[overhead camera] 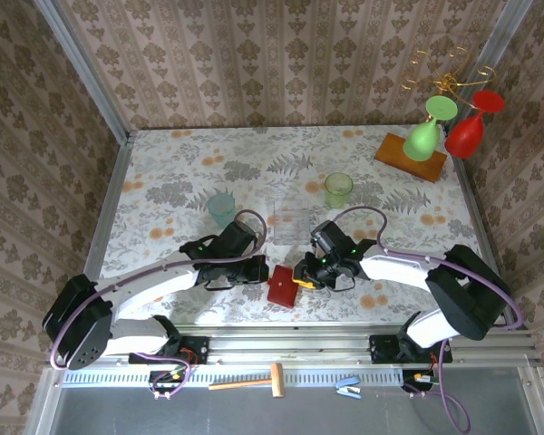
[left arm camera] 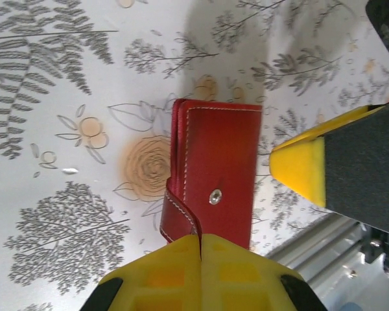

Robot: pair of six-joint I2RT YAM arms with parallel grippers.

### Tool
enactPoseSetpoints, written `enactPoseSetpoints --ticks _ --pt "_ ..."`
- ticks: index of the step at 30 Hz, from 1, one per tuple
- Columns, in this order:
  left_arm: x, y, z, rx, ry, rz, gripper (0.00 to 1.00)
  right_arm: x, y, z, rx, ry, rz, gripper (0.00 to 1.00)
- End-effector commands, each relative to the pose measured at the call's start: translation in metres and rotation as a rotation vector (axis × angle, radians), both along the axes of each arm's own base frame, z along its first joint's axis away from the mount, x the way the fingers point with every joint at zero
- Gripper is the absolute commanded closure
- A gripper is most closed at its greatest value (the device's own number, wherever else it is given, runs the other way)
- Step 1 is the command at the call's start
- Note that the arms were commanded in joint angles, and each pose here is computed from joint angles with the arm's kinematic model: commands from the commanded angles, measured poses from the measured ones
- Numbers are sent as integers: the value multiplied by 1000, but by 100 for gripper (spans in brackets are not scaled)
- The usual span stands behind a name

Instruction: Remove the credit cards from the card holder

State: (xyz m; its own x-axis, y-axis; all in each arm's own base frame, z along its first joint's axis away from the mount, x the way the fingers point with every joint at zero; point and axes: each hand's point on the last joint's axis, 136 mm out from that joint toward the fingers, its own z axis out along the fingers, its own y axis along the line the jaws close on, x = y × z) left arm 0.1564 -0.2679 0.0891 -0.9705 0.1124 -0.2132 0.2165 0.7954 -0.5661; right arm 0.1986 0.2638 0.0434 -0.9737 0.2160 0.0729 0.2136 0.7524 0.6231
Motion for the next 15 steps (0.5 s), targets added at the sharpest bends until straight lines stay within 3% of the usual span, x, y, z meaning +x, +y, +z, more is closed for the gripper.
enactPoseSetpoints --ticks 1,9,15 --pt "6 -17 32 -105 -25 -6 100 2 -12 7 -59 -23 -11 73" --pt "8 -34 72 -185 -76 -51 100 4 -25 21 -90 -69 -26 71" --pt "9 -30 70 -111 -95 -80 100 10 -43 33 -169 -140 -10 68"
